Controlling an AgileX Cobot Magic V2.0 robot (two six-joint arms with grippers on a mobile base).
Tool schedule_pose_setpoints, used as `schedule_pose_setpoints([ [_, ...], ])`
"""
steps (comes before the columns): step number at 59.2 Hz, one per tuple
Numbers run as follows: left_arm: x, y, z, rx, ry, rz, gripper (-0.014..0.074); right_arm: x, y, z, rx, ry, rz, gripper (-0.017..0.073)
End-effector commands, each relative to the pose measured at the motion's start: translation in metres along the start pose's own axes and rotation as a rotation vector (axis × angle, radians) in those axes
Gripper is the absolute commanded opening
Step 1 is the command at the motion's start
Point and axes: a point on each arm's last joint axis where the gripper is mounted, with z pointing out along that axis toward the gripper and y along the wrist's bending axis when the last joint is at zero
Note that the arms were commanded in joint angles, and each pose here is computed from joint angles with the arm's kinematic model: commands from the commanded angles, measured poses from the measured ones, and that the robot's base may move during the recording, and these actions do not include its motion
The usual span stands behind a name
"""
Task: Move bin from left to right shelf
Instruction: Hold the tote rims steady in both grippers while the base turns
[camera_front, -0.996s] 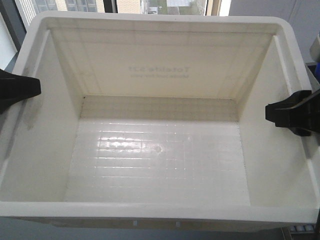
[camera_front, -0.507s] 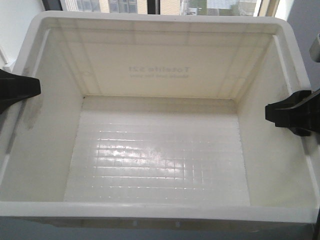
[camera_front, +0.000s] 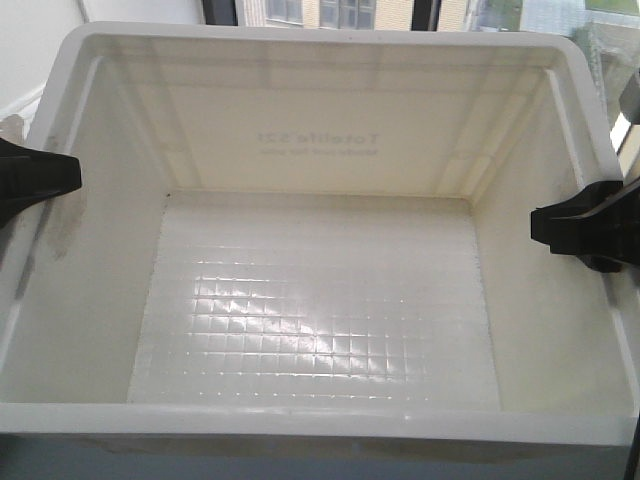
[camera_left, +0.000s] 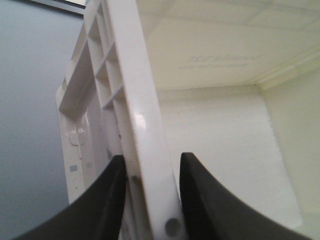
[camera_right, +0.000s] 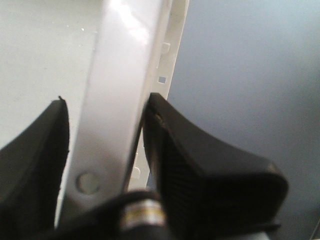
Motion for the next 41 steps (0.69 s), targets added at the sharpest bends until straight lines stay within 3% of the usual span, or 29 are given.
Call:
schedule_pose_setpoints([
  [1,-0.0154,-0.0203,-0.0132,0.137,-0.124,-0.063,-0.0006,-0.0196,0.0136,-0.014,-0.107,-0.174,0.065,-0.0004],
  [41,-0.0153,-0.0204,-0.0132,0.138,-0.123,-0.063,-0.0006,-0.0196,0.0136,-0.014,-0.107,-0.174,0.065,-0.0004],
])
